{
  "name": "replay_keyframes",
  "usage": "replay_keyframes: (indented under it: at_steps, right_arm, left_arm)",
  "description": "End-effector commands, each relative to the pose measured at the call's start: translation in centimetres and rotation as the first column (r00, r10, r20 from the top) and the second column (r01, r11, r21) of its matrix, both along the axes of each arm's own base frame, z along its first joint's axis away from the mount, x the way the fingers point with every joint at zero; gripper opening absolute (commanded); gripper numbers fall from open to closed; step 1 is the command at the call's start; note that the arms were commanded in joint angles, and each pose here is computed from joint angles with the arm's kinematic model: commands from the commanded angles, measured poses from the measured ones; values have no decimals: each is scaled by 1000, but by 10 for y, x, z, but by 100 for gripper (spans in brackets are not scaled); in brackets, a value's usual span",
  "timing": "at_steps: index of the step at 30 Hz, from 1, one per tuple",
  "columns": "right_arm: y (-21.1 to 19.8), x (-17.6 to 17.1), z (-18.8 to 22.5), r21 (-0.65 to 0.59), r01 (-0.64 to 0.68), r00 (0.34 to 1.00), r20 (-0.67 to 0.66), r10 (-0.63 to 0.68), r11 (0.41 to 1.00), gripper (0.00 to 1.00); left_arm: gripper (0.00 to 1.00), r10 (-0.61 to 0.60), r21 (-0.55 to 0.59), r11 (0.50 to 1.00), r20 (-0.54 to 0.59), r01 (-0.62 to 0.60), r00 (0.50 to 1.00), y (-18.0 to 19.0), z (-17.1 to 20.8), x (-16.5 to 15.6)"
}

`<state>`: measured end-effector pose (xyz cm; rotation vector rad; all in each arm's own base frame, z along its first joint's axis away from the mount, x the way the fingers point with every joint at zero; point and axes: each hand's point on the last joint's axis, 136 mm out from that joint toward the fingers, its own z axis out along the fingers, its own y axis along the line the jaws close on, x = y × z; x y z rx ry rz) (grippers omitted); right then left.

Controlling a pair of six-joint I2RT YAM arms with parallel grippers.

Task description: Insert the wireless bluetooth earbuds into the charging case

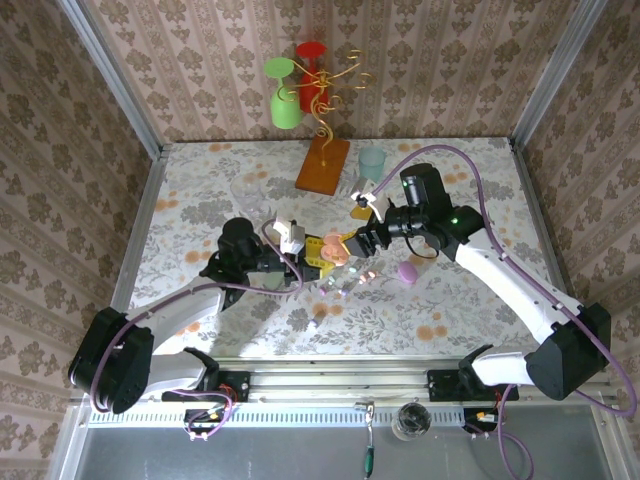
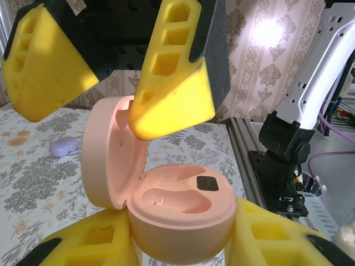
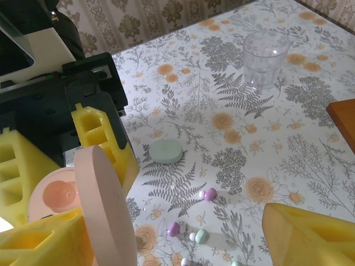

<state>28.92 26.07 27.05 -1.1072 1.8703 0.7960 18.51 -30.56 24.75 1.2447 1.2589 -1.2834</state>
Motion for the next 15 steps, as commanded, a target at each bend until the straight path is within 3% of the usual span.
replay_keyframes:
  at_steps: [1, 9, 15]
  right_arm:
    - [0, -3, 4, 19, -5, 1000, 4, 5, 1000, 79]
    - [-3, -30, 29, 107, -84, 990, 121, 71, 991, 93]
    - [-29, -22, 43, 260, 37, 989, 131, -74, 965, 99]
  left_arm:
    - [30, -20, -28, 999, 25, 20, 999, 0, 5, -5]
    - [30, 35, -43, 999, 12, -34, 999, 3, 3, 8]
    - [30, 73, -85, 994, -4, -73, 997, 6, 7, 19]
